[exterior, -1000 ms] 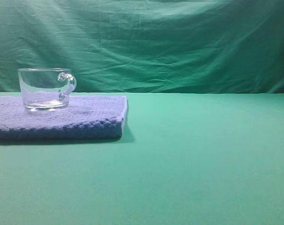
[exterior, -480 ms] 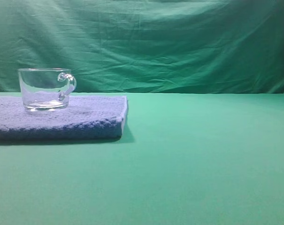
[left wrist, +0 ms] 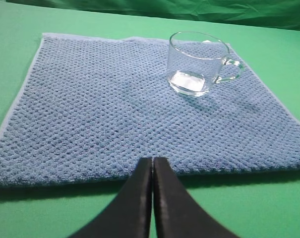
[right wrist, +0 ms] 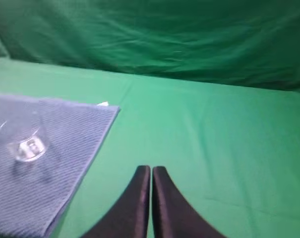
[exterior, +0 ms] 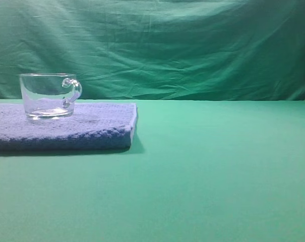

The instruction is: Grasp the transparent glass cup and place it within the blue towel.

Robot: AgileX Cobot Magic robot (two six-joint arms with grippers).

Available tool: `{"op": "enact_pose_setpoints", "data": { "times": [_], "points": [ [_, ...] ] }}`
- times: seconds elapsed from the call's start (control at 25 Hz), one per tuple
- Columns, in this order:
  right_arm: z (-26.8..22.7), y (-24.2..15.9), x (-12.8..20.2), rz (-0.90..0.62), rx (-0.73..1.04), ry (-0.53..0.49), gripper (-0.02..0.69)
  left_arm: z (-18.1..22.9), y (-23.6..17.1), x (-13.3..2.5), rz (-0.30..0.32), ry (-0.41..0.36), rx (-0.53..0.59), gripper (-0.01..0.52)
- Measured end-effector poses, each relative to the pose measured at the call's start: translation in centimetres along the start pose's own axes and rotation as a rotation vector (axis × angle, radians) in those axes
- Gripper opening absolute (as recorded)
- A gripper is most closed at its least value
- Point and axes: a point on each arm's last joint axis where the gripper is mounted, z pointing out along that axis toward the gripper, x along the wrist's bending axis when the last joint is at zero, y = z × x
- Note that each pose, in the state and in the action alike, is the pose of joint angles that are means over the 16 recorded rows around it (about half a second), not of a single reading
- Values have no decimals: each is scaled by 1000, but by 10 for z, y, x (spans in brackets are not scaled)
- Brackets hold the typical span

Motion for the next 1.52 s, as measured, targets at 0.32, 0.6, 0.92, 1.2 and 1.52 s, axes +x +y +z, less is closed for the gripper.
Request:
{"op": "enact_pose_setpoints", "data": {
  "times": [0.32, 0.6, 0.92, 1.2, 1.52],
  "points": [
    [-13, -66, -12, -5, -59, -164, 0, 0, 0, 0, 0, 0, 0, 0],
    [-1, -115, -16, -7, -58, -209, 0, 0, 0, 0, 0, 0, 0, 0],
    [13, -148, -17, -16, -15, -206, 0, 0, 0, 0, 0, 0, 0, 0],
    [16, -155, -17, -22, 6, -205, 0, 0, 0, 0, 0, 0, 0, 0],
    [16, -156, -17, -25, 10, -206, 0, 0, 0, 0, 0, 0, 0, 0]
  ]
}}
